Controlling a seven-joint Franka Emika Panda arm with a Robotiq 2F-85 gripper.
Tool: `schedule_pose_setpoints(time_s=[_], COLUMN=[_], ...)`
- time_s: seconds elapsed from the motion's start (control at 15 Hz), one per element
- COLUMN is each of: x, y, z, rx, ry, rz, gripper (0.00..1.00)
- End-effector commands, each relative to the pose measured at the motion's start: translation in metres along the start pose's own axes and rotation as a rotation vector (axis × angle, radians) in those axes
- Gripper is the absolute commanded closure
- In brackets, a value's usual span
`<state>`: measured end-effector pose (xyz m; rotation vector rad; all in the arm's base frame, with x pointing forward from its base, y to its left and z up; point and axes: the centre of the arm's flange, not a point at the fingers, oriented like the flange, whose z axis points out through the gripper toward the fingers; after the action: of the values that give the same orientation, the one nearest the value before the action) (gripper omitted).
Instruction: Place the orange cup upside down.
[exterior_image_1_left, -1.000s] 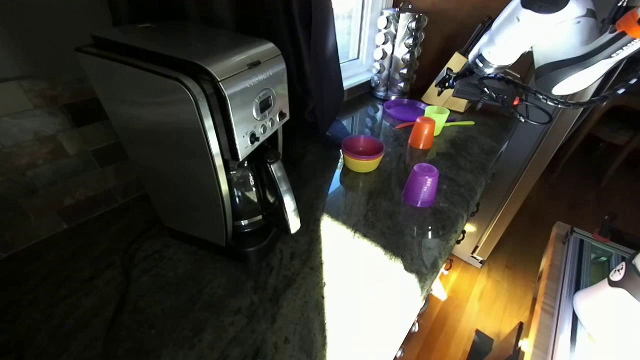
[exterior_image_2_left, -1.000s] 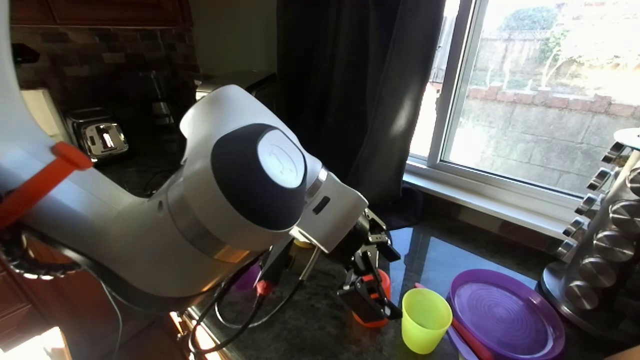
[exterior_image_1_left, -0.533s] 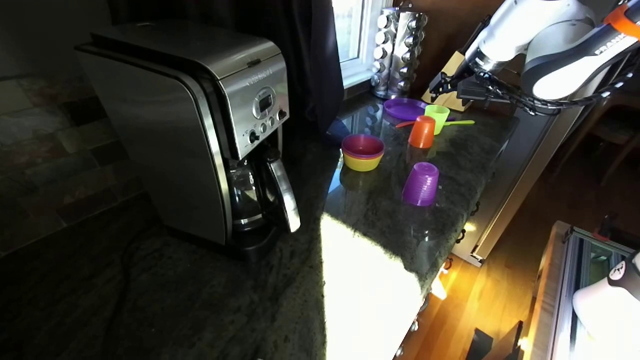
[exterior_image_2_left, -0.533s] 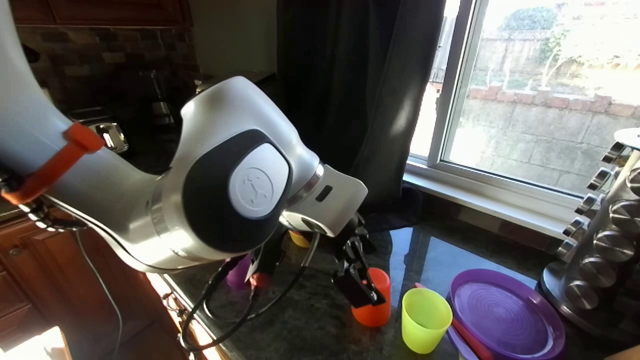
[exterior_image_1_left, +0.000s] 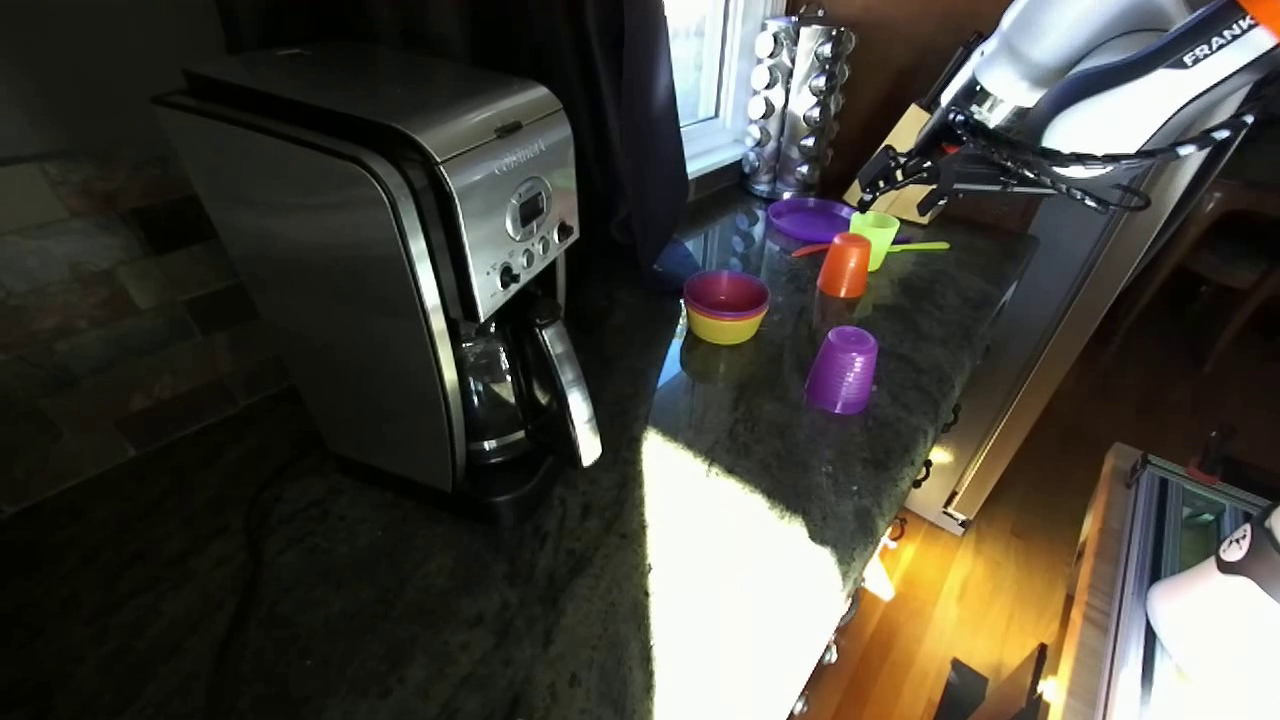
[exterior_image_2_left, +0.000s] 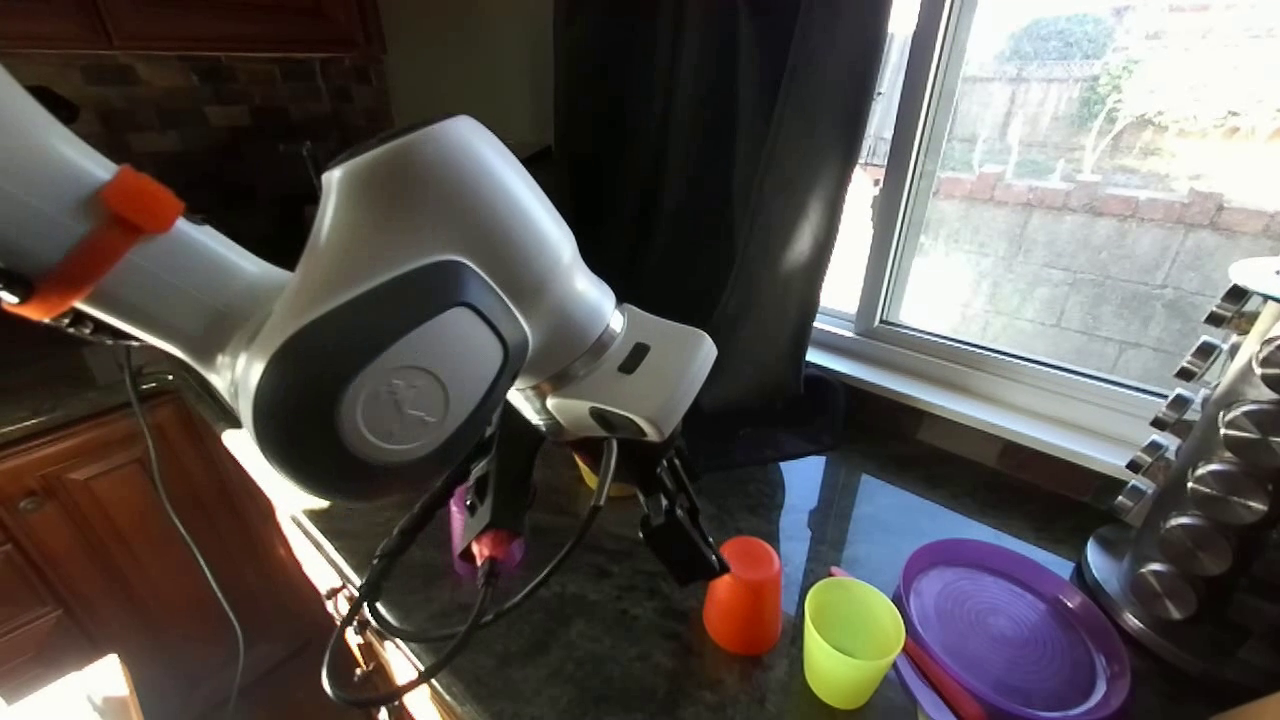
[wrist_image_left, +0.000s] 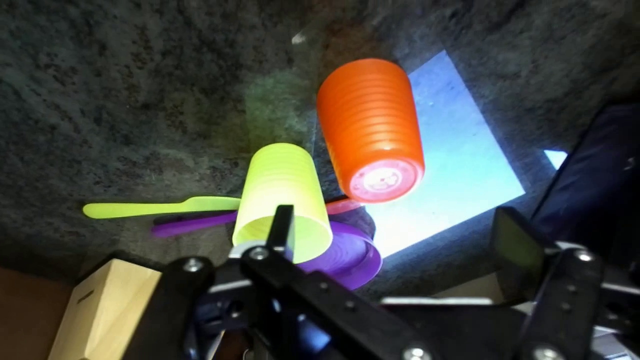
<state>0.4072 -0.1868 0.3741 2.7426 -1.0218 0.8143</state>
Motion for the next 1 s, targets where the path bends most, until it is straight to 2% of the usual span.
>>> schedule_pose_setpoints(time_s=[0.0, 0.13, 0.4, 0.93], x=[0.020, 0.027, 0.039, 0.043], y=[0.021, 0.026, 0.035, 0.032], z=[-0.045, -0.056, -0.070, -0.069], rx=[0.009, 0.003, -0.022, -0.028], ry=[-0.052, -0.069, -0.044, -0.015], rz=[-0.055, -0.074, -0.119, -0.126], gripper=[0.00, 0.00, 0.00, 0.00])
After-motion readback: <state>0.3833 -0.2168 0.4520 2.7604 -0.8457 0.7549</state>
